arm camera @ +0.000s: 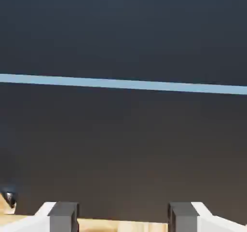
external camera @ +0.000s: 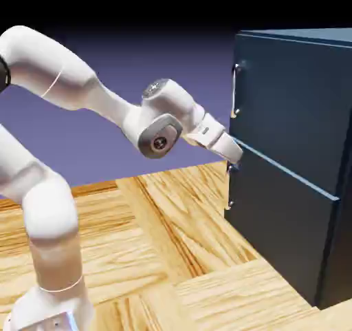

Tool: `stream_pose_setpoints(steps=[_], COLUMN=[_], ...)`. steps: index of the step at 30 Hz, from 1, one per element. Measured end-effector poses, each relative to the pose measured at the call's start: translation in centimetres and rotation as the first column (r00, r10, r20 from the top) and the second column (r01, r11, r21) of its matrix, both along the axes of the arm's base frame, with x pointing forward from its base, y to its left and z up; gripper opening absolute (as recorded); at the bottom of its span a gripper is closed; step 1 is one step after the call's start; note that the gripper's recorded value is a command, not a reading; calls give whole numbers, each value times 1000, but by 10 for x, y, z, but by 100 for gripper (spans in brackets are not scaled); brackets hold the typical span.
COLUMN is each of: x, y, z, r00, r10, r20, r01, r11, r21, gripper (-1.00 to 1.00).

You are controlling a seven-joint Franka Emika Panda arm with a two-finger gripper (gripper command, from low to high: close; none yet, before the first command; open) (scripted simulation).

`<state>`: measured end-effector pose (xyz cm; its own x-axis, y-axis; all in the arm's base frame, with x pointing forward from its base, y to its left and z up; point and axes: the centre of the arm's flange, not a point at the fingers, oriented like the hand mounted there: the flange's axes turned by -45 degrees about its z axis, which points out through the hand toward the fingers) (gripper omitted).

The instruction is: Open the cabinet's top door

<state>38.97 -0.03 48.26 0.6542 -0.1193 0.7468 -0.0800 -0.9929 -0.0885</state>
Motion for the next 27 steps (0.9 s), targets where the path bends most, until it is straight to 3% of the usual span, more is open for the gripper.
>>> stream_pose_setpoints(steps=[6, 12, 20, 27], x=[-5, -15, -29, -38], y=[-6, -2, 17, 45], z=[50, 94, 136, 156], r00=[963, 878, 757, 690], r10=[-256, -469, -654, -712], r20=[86, 97, 9, -132], r01=[222, 337, 329, 225], r11=[932, 749, 392, 37], r21=[287, 571, 859, 974], gripper=[0, 0, 0, 0])
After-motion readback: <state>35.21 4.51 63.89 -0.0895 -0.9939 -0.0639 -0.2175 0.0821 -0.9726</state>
